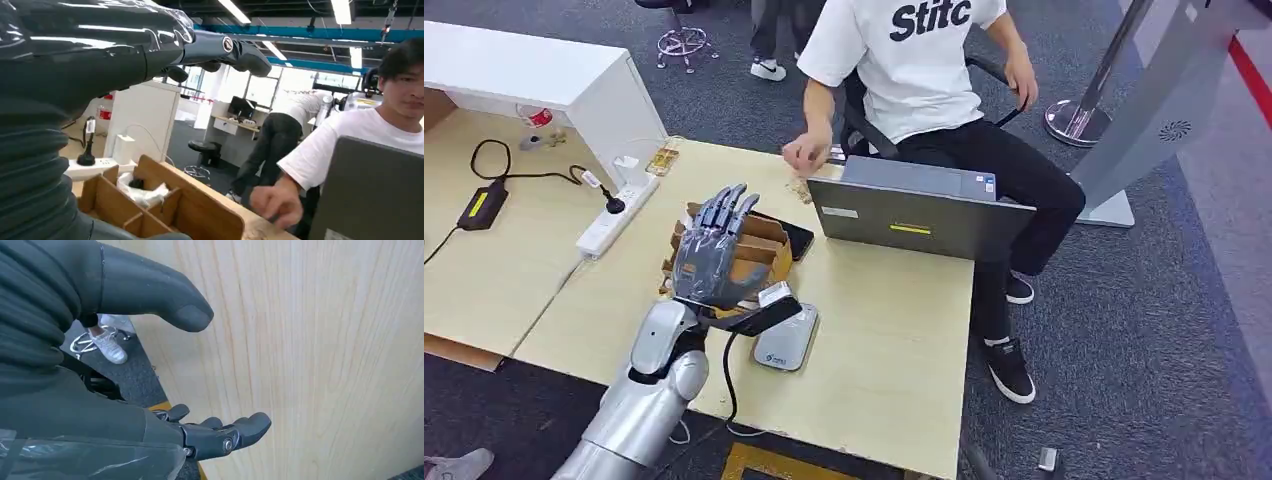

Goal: Pass the card to the sensor for recognition and then transmit it.

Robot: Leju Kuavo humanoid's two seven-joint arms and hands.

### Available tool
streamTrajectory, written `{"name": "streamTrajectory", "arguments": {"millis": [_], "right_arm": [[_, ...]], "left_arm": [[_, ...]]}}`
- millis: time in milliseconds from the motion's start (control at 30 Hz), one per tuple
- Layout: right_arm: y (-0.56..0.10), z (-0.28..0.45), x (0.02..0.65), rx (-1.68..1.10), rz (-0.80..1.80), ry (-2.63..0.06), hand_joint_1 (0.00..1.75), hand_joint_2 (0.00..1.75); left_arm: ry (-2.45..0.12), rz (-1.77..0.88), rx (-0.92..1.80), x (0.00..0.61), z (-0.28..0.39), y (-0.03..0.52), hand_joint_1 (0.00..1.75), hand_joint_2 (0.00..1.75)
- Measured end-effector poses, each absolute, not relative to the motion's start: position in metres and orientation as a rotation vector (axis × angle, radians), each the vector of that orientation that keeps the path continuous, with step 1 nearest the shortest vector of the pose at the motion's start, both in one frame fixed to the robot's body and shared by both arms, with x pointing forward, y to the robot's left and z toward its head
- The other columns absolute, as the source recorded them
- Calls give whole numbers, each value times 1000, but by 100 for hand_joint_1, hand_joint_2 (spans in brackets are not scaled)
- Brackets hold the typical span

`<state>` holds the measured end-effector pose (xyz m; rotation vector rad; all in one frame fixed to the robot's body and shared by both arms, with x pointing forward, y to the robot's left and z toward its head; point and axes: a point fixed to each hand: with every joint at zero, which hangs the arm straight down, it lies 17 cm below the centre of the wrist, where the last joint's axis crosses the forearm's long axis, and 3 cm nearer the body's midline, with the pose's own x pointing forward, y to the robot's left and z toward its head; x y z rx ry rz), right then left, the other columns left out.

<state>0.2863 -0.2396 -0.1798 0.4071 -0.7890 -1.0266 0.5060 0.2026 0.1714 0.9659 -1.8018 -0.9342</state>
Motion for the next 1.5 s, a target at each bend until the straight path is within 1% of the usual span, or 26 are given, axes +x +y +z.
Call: {"name": "streamTrajectory", "arguments": {"millis": [367, 667, 833, 1000, 1200, 1500], "right_arm": [[-240, -180, 286, 407, -1028, -790, 0, 175], [-240, -178, 287, 418, -1038, -796, 0, 175], [-240, -178, 287, 424, -1041, -797, 0, 175], [-240, -178, 286, 425, -1046, -795, 0, 175], [-239, -179, 284, 427, -1048, -789, 0, 175], [-239, -180, 283, 426, -1044, -786, 0, 175]], "left_arm": [[-1804, -950, 930, 504, 167, 192, 0, 175], [-1830, -1075, 740, 483, 146, 150, 0, 175], [-1818, -1173, 698, 469, 136, 138, 0, 175], [-1783, -1241, 689, 462, 124, 145, 0, 175], [-1764, -1258, 724, 458, 119, 160, 0, 175], [-1673, -1259, 817, 460, 106, 199, 0, 175]]}}
